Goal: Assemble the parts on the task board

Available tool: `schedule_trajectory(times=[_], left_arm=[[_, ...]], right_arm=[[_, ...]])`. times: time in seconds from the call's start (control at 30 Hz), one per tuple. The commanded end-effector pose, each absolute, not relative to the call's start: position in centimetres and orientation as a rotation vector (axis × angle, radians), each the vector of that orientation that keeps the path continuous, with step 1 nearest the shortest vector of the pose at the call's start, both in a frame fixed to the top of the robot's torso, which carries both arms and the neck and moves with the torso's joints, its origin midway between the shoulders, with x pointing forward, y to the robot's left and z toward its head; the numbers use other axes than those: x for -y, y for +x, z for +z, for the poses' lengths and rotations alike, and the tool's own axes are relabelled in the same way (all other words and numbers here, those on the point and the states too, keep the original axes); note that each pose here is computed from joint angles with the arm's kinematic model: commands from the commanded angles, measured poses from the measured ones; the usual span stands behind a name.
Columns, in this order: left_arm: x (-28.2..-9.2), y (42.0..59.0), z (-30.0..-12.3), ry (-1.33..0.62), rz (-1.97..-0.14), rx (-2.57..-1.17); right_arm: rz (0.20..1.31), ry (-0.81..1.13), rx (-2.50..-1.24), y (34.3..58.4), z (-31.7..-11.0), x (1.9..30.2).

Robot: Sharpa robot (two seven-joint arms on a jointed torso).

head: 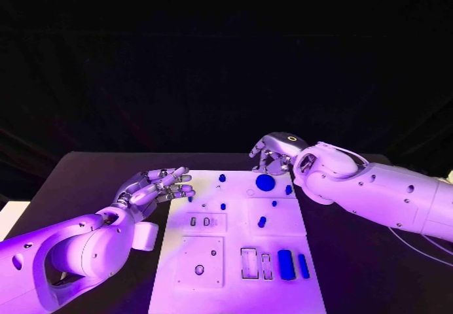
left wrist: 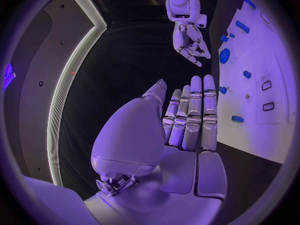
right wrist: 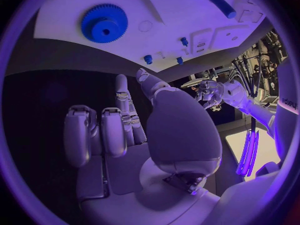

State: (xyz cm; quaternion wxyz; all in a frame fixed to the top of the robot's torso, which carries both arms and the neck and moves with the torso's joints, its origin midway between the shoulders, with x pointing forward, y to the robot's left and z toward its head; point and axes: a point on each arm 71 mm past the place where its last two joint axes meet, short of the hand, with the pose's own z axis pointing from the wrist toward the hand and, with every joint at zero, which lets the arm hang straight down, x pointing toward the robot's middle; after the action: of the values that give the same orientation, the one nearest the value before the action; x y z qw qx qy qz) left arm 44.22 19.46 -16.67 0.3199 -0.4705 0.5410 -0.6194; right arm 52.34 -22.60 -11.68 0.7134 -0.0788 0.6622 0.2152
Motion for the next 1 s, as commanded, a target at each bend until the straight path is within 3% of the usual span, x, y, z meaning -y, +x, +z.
schedule_trajectory(times=[0.03,0.33,1.0], left_arm=[[-19.2,44.2,-16.5,-1.229,-1.654,-1.428],[-19.1,44.2,-16.5,-1.228,-1.657,-1.430],[-19.2,44.3,-16.6,-1.230,-1.653,-1.430]], right_arm=[[0.442,-0.018,-1.627,52.4,-12.4,24.3],[0.389,0.040,-1.698,52.6,-13.3,26.1],[0.399,0.007,-1.706,52.8,-15.5,24.5]])
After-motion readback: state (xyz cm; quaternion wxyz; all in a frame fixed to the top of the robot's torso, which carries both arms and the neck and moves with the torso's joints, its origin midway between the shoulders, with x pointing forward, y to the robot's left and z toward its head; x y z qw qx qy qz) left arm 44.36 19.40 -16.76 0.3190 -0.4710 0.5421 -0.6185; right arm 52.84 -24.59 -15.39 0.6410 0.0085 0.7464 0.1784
